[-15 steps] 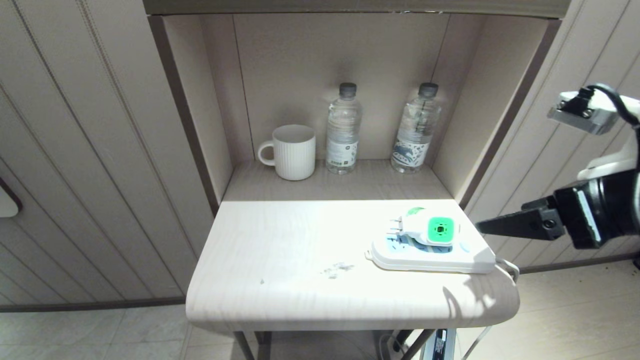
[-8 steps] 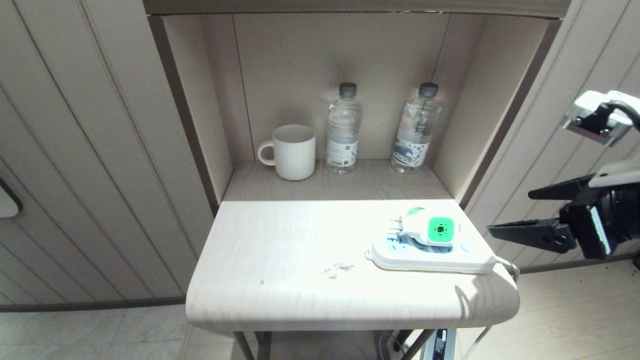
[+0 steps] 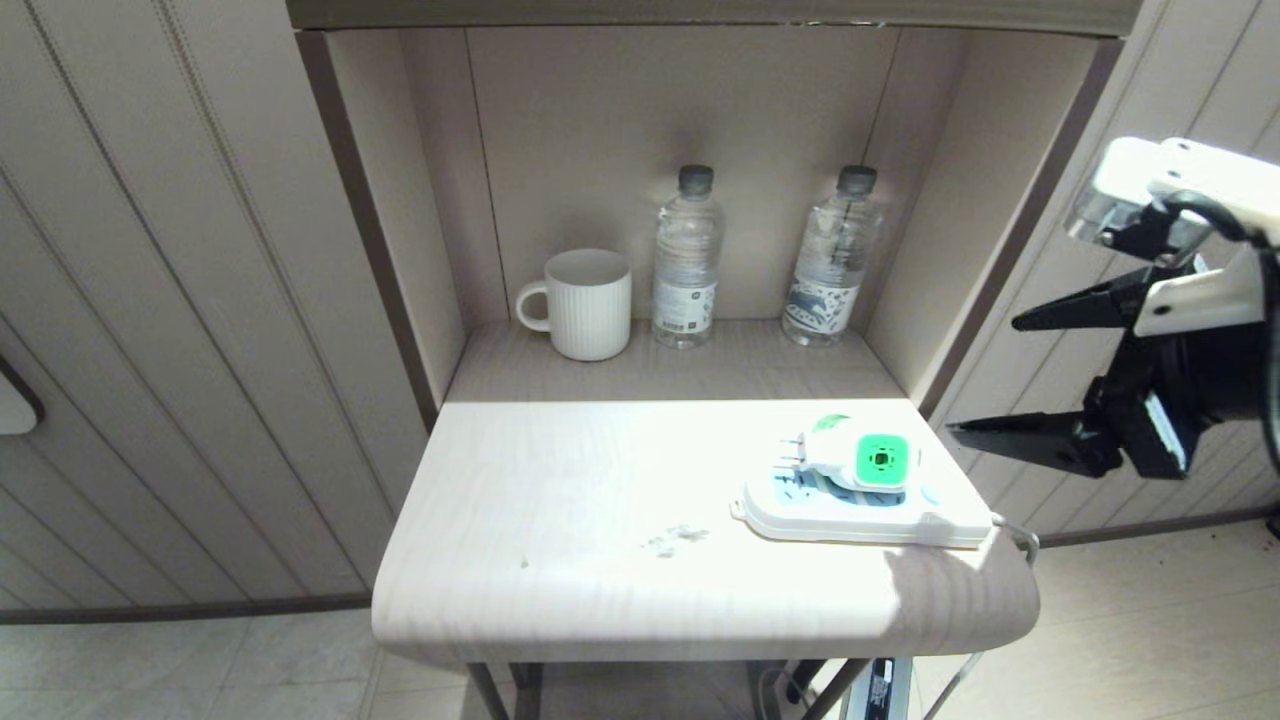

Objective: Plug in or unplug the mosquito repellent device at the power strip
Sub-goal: Insert the plug into the socket

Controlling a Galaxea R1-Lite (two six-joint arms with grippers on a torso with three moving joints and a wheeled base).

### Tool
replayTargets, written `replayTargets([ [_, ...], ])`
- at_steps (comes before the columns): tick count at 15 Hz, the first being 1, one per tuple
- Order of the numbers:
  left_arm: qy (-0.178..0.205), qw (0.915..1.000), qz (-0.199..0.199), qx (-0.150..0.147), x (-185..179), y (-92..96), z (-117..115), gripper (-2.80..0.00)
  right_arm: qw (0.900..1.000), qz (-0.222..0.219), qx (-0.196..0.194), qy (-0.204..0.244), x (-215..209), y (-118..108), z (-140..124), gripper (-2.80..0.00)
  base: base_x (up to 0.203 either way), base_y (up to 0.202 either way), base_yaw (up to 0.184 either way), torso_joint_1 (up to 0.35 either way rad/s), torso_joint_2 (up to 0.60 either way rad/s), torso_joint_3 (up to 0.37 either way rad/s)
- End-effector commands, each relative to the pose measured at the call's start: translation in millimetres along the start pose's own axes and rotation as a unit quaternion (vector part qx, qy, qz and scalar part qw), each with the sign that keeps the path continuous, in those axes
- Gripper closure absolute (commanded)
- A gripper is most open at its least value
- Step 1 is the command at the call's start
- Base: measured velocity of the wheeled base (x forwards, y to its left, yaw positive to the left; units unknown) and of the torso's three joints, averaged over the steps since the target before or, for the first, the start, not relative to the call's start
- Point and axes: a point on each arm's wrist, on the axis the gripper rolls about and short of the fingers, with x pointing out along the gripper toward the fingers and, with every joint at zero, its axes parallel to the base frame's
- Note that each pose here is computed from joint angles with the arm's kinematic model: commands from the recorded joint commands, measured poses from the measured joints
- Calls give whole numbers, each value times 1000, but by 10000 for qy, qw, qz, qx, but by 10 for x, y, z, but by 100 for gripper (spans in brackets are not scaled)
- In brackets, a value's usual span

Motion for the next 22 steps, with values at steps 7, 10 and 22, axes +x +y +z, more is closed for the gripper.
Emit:
replayTargets([
  [7,4,10000,0,2,1,0,-3,0,9819,-996,-1524,520,73,267,332,-280,0,0,0,0,0,0],
  [10,-2,10000,1,2,0,0,0,0,9709,-1135,-1975,733,35,448,397,-280,0,0,0,0,0,0],
  [22,-3,10000,1,2,-1,0,1,0,9586,-432,-2551,1188,58,775,108,-280,0,0,0,0,0,0],
])
